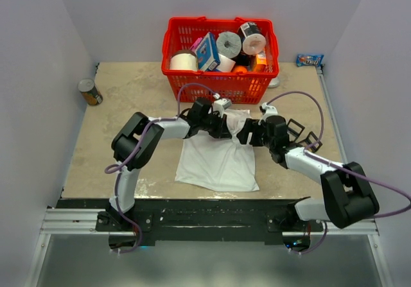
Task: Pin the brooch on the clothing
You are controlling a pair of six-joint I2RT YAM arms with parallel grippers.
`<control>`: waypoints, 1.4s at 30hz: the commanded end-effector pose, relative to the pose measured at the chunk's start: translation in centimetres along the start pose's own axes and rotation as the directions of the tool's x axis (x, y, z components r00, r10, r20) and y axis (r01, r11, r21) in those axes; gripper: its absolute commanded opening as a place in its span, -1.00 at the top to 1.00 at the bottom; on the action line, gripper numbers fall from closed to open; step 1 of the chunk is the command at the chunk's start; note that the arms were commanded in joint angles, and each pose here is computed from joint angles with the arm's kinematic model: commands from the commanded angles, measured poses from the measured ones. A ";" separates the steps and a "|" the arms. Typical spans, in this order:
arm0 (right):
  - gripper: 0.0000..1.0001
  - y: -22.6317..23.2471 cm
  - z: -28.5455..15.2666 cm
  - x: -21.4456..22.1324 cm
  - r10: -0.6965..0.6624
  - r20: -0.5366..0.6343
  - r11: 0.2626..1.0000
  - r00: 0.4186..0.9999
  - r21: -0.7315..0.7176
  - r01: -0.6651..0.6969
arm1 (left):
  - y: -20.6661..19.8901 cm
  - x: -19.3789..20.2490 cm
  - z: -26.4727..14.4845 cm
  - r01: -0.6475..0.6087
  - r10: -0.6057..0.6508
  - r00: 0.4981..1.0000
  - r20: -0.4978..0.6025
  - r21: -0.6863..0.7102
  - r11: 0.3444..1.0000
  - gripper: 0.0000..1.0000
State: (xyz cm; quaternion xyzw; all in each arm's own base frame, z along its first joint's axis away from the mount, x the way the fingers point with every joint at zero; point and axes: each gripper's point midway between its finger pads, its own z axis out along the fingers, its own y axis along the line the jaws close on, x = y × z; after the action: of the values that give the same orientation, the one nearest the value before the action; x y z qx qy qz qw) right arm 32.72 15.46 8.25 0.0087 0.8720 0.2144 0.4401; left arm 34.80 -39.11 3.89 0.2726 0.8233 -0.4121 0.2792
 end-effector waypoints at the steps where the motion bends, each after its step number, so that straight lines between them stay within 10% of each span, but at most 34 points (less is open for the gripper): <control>1: -0.51 1.4 1.5 -0.9 -0.036 0.040 0.990 0.999 -0.134 0.041 | -1.0 -0.6 0.1 -0.014 0.011 1.000 0.027 0.113 0.994 1.00; 42: 0.09 1.8 4.9 1.6 -0.037 -0.092 0.964 0.995 -0.265 0.011 | -1.0 0.9 0.2 0.081 -0.077 0.997 -0.024 0.333 0.940 1.00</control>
State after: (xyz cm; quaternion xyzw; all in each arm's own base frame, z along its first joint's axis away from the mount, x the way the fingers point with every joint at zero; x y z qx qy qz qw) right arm 33.80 18.25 2.96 -0.0527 0.8772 0.3040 0.3678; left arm 33.17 -39.24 2.82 0.2797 0.7686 -0.5388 0.2018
